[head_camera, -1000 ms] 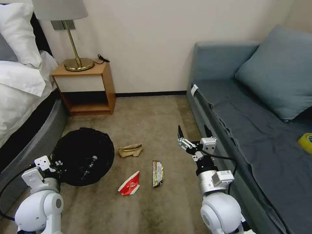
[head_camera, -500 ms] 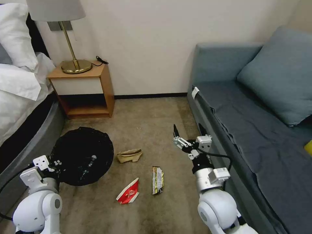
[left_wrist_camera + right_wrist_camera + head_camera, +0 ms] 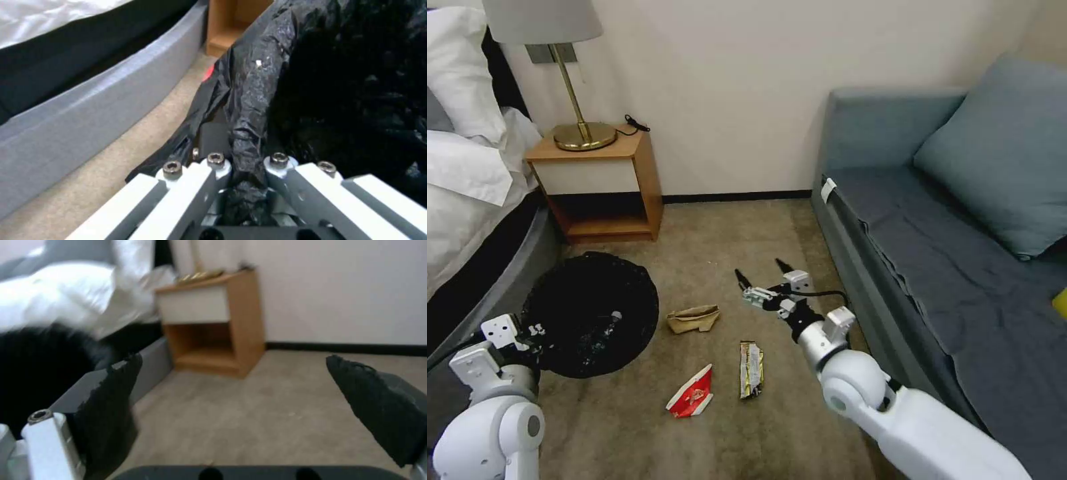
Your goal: Pick up the trash bin, then pick up the garbage on the floor and place it into the trash bin.
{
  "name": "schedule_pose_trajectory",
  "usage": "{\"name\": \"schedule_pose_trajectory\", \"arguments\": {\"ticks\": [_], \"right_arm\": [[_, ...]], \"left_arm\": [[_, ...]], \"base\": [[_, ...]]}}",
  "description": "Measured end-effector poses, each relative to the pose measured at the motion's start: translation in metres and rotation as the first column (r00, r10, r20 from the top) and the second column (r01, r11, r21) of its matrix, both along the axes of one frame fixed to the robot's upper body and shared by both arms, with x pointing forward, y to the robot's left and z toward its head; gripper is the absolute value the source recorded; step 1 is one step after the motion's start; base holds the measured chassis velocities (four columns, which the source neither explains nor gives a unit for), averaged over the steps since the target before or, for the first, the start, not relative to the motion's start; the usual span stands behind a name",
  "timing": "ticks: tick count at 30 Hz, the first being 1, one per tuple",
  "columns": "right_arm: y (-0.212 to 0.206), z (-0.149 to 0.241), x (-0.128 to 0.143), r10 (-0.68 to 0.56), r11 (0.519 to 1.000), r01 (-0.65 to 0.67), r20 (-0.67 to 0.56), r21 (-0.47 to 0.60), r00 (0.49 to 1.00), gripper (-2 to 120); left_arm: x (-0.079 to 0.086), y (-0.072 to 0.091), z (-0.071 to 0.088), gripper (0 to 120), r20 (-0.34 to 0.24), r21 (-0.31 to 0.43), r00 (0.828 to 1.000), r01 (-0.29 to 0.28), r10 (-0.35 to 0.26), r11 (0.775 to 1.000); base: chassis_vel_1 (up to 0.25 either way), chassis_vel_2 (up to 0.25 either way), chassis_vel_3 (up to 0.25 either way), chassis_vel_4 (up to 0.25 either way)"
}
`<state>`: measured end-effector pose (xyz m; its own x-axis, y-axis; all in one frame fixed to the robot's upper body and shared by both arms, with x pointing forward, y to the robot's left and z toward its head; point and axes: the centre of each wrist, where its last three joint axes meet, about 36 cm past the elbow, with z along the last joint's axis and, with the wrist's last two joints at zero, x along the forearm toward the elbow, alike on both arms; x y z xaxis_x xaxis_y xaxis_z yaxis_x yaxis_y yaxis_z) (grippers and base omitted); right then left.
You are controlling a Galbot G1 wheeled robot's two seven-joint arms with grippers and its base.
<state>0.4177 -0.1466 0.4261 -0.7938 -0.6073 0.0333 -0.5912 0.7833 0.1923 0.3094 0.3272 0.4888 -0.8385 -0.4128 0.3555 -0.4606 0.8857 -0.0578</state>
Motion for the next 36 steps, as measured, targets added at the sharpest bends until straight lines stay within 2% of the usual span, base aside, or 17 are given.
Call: {"name": "schedule_pose_trajectory", "arguments": {"ticks": [2, 3, 6, 9, 10, 11, 14, 18, 23, 30, 32, 36], "right_arm": [[-0.001, -0.009, 0.015, 0.126, 0.99, -0.124, 0.031, -0.068, 0.992, 100], [-0.001, -0.009, 0.015, 0.126, 0.99, -0.124, 0.031, -0.068, 0.992, 100], [-0.004, -0.036, 0.032, 0.277, 0.948, -0.267, 0.036, -0.176, 0.96, 100], [-0.006, -0.045, 0.037, 0.302, 0.935, -0.29, 0.034, -0.203, 0.953, 100], [-0.009, -0.059, 0.045, 0.345, 0.91, -0.329, 0.019, -0.251, 0.939, 100], [-0.01, -0.084, 0.056, 0.386, 0.866, -0.38, -0.047, -0.326, 0.921, 100], [-0.007, -0.095, 0.053, 0.366, 0.859, -0.382, -0.112, -0.341, 0.924, 100], [-0.002, -0.128, 0.044, 0.27, 0.843, -0.355, -0.254, -0.403, 0.929, 100], [0.001, -0.148, 0.044, 0.205, 0.841, -0.321, -0.291, -0.436, 0.934, 100], [0.007, -0.151, 0.037, 0.121, 0.855, -0.262, -0.319, -0.447, 0.94, 100], [0.012, -0.148, 0.028, 0.042, 0.852, -0.224, -0.366, -0.473, 0.93, 100], [0.015, -0.151, 0.019, -0.009, 0.84, -0.209, -0.398, -0.5, 0.917, 100]], "left_arm": [[0.002, 0.0, -0.004, 3, -0.005, 0.0, 1.0, 0.002, -0.002, 1.0], [0.002, 0.0, -0.004, 3, -0.005, 0.0, 1.0, 0.002, -0.002, 1.0], [0.002, -0.001, -0.006, 3, -0.011, 0.003, 1.0, 0.002, -0.002, 1.0], [0.003, -0.002, -0.006, 3, -0.011, 0.004, 1.0, 0.003, -0.003, 1.0], [0.003, -0.002, -0.006, 3, -0.009, 0.004, 1.0, 0.004, -0.004, 1.0], [0.003, 0.001, -0.005, 3, -0.006, 0.01, 1.0, 0.002, -0.002, 1.0], [0.001, 0.004, -0.002, 3, -0.006, 0.03, 1.0, 0.002, -0.002, 1.0], [0.0, 0.006, 0.006, 3, 0.015, 0.049, 1.0, 0.008, -0.009, 0.999], [0.001, 0.0, 0.006, 3, 0.025, 0.037, 1.0, 0.018, -0.019, 0.999], [0.001, -0.005, 0.002, 3, 0.009, 0.035, 1.0, 0.026, -0.026, 0.999], [0.002, -0.006, -0.002, 3, -0.002, 0.033, 1.0, 0.029, -0.029, 0.999], [0.003, -0.005, -0.004, 3, -0.01, 0.032, 1.0, 0.03, -0.029, 0.999]], "base": [[0.0, 0.0, 0.0, 0.0], [0.0, 0.0, 0.0, 0.0], [0.0, 0.0, 0.0, 0.0], [0.0, 0.0, 0.0, 0.0], [0.0, 0.0, 0.0, 0.0], [0.0, 0.0, 0.0, 0.0], [0.0, 0.0, 0.0, 0.0], [0.0, 0.0, 0.0, 0.0], [0.0, 0.0, 0.0, 0.0], [0.0, 0.0, 0.0, 0.0], [0.0, 0.0, 0.0, 0.0], [0.0, 0.0, 0.0, 0.0]]}}
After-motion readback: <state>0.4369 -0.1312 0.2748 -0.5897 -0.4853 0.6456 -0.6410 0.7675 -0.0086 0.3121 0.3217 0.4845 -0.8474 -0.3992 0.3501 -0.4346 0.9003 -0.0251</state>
